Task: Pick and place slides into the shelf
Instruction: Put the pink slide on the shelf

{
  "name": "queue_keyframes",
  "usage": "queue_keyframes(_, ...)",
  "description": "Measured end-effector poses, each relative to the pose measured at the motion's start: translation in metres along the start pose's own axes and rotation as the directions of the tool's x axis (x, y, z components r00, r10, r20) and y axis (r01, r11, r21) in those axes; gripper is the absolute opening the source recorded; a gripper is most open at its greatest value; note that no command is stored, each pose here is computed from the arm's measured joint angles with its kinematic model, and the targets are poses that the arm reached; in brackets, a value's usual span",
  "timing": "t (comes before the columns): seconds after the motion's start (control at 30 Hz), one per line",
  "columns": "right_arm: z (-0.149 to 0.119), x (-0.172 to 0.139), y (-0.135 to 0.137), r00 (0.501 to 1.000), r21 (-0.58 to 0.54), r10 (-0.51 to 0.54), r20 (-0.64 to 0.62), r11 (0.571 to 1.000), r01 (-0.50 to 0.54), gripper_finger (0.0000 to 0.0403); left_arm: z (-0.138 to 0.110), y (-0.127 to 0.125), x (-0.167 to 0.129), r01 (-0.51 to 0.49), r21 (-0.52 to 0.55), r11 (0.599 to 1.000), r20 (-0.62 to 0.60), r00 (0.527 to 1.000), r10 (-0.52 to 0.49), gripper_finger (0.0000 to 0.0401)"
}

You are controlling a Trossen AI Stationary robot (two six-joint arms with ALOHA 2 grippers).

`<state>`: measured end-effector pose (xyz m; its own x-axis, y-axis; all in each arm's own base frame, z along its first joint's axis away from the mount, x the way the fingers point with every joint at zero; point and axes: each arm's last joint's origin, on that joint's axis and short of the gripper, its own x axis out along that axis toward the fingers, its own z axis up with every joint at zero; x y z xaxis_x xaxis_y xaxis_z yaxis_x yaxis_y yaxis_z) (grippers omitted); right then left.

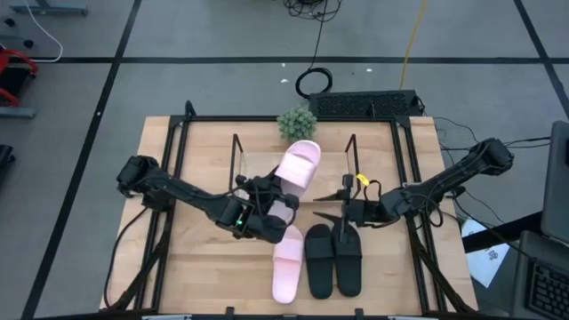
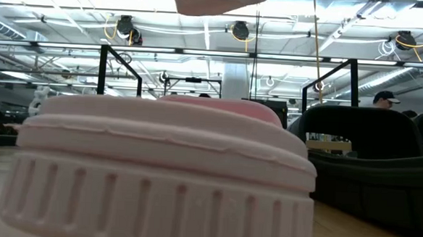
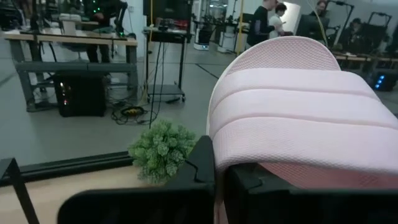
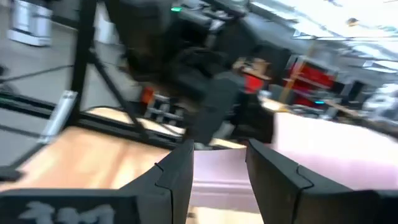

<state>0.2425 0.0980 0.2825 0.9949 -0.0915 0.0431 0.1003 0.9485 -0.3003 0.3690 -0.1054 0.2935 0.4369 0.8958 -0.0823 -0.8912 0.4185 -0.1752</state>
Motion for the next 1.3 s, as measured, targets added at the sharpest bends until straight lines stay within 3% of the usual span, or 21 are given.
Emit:
queue_keyframes(0.43, 0.004, -0.001, -0.01, 0.965, -0.012, -0.261, -0.031, 0.965, 0.261, 0.0139, 0.015, -0.003, 0.028, -0.092, -0.098, 0.991, 0.065, 0.993, 0.099, 0.0)
queue_keyframes(0.77, 0.004, 0.006, -0.024, 0.943, 0.042, -0.332, 0.002, 0.943, 0.331, 0.0139, 0.029, -0.01, 0.034, -0.089, -0.167, 0.982, 0.081, 0.991, 0.104, 0.0)
queue_keyframes(1.3, -0.005, 0.024, -0.034, 0.9, 0.07, -0.433, 0.045, 0.901, 0.429, 0.0139, 0.035, -0.012, 0.037, -0.066, -0.135, 0.989, 0.078, 0.994, 0.077, 0.0)
